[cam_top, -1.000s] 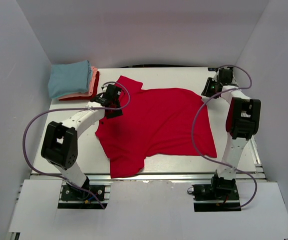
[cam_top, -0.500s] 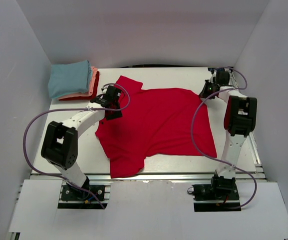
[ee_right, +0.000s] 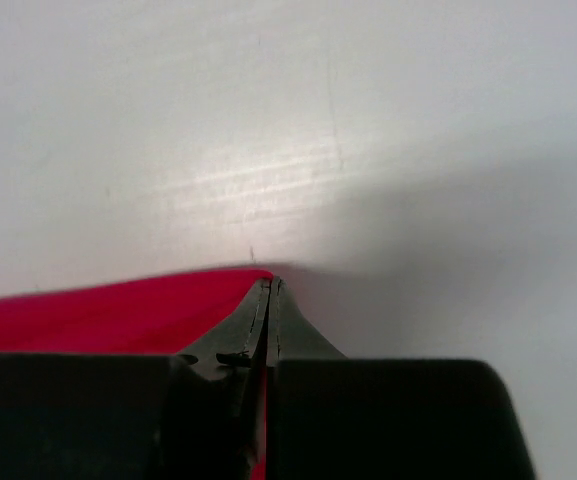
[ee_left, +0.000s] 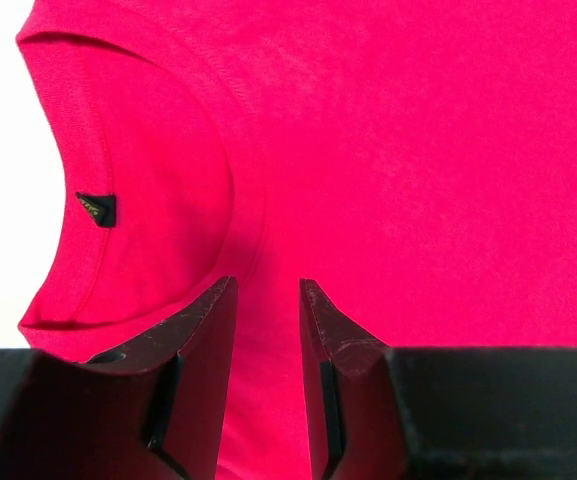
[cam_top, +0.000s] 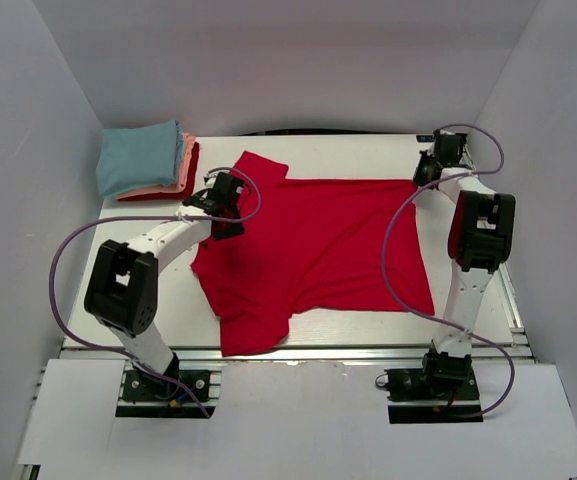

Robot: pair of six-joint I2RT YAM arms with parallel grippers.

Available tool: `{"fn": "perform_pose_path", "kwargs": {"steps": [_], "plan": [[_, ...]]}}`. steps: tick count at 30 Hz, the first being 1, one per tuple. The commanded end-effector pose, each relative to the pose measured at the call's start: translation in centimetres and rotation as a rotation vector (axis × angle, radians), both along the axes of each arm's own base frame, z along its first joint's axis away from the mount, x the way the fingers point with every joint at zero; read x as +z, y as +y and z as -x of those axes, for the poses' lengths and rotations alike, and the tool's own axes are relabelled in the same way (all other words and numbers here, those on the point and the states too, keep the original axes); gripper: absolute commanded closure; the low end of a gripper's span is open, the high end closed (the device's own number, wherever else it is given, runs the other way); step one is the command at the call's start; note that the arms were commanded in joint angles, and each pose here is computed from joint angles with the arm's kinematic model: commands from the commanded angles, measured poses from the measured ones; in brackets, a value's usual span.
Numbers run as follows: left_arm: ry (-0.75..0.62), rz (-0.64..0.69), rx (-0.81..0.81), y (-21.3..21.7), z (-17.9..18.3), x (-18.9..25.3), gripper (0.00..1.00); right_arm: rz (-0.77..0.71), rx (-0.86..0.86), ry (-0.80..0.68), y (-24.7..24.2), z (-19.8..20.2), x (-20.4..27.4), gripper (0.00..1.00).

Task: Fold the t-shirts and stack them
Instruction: Flatten out the tshirt

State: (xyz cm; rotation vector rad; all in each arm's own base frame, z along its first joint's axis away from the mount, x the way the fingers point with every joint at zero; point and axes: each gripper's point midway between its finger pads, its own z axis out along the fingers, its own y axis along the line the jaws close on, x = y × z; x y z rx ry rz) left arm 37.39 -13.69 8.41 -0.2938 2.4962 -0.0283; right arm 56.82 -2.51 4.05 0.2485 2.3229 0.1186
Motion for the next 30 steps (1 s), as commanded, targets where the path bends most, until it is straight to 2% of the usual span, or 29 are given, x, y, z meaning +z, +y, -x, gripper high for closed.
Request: {"fn": "perform_pose_path", "kwargs": {"steps": [1,5,6,13,16,17,18,19,20,22,23,25,26,27,28,29,30], "plan": [[-0.05,-0.022,0.006,0.3,-1.4,0.8,0.58,0.088,-0.052,-0.107,-2.0,-3.6,2.8,1.0],[-0.096,-0.03,0.009,0.4,-2.3,1.5,0.58,0.089,-0.027,-0.114,-1.7,-5.9,2.2,1.0],[-0.117,-0.04,0.017,0.6,-2.7,1.8,0.58,0.091,-0.014,-0.139,-1.6,-6.8,3.3,1.0],[-0.172,-0.067,0.039,0.7,-5.7,2.3,0.58,0.101,0.034,-0.159,-0.8,-9.2,2.8,1.0],[-0.239,-0.019,0.047,-0.1,-8.9,4.1,0.57,0.122,0.009,-0.153,-1.3,-9.3,2.5,0.85],[-0.227,-0.024,0.05,0.1,-10.1,3.3,0.57,0.129,0.001,-0.171,-1.5,-9.2,3.4,0.71],[-0.249,-0.018,0.048,-0.2,-11.3,3.8,0.57,0.135,-0.005,-0.185,-1.6,-9.1,3.9,0.64],[-0.263,-0.02,0.048,-0.2,-12.3,4.0,0.57,0.143,-0.005,-0.172,-1.7,-8.7,2.3,0.64],[-0.317,-0.002,0.037,-0.7,-14.3,6.3,0.57,0.151,-0.006,-0.231,-1.7,-8.8,5.9,0.5],[-0.317,-0.015,0.027,-1.1,-16.3,5.5,0.58,0.163,-0.013,-0.255,-1.9,-8.6,7.7,0.44],[-0.361,-0.009,0.019,-1.4,-17.9,7.2,0.58,0.169,-0.016,-0.279,-2.0,-8.4,9.6,0.41],[-0.353,-0.015,0.018,-1.7,-19.4,6.0,0.58,0.178,-0.03,-0.313,-2.1,-7.5,12.7,0.36],[-0.388,0.007,0.018,-1.8,-20.8,7.4,0.58,0.172,-0.041,-0.321,-2.1,-7.0,13.5,0.36],[-0.351,0.0,0.015,-1.8,-21.5,5.2,0.58,0.17,-0.044,-0.33,-1.9,-6.5,14.3,0.35],[-0.348,0.003,0.013,-1.9,-22.1,4.9,0.58,0.165,-0.045,-0.369,-1.6,-5.6,17.0,0.34],[-0.362,0.02,0.001,-2.2,-23.0,5.6,0.58,0.155,-0.043,-0.34,-1.2,-4.4,16.1,0.34],[-0.326,0.017,-0.007,-2.4,-23.5,3.3,0.58,0.152,-0.046,-0.335,-0.9,-3.6,16.3,0.34]]}}
